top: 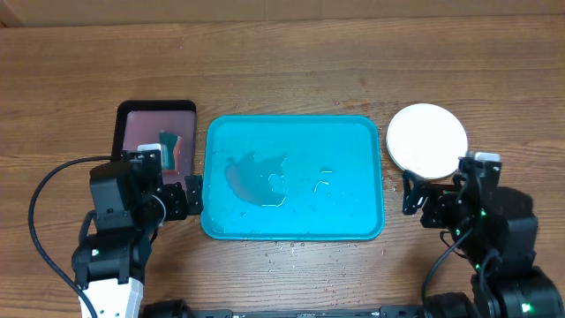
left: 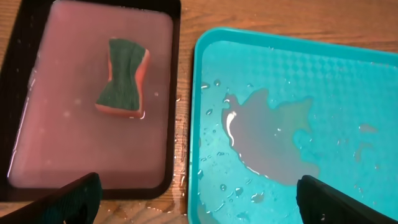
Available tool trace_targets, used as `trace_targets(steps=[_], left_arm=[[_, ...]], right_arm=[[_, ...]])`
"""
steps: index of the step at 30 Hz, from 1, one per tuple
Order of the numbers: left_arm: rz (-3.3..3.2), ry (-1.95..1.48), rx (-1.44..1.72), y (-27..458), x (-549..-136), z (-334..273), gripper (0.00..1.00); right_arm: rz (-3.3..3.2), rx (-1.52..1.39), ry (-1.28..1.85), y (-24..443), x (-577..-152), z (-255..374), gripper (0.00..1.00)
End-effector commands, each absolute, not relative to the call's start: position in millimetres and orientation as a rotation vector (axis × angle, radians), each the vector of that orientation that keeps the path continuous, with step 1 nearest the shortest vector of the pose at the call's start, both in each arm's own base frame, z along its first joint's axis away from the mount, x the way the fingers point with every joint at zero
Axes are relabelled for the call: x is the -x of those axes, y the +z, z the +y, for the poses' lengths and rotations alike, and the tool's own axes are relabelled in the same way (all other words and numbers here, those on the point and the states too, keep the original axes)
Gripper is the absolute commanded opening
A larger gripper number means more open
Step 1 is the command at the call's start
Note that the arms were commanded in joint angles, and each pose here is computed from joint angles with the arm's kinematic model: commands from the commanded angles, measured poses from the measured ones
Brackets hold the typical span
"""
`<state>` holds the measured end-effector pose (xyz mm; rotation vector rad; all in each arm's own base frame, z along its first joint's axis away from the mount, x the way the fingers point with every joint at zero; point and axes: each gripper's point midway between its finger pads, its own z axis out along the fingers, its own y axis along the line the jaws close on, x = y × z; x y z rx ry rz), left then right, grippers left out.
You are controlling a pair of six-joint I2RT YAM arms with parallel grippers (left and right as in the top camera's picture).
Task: Clean dirty plates on tray and stack at the side
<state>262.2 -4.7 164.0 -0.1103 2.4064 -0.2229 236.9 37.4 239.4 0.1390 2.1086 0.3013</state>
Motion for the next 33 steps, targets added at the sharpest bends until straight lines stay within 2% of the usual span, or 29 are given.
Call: trace_targets(steps=[1,16,23,28,33], left_arm=[[2.434,-0.241,0.088,155.6,-261.6,-8.0,1.00],[2.507,-0.253,0.103,137.6,-264.2,-7.7,1.00],[2.540,-0.258,0.109,129.4,-264.8,-7.6,1.00],[2.561,-0.261,0.114,124.1,-265.1,-7.6,1.00],[2.585,-0.265,0.119,118.2,-265.2,-7.6,1.00]], right_arm=[[1.957,-0.173,0.280,253.6,-236.3,25.1,1.00],[1.421,-0.115,0.257,250.6,-231.0,13.3,1.00],[1.426,-0.066,0.203,223.3,-240.1,13.7,1.00],[1.601,-0.033,0.211,168.9,-245.3,20.3,1.00],[1.591,0.000,0.204,171.6,-245.1,23.3,1.00]])
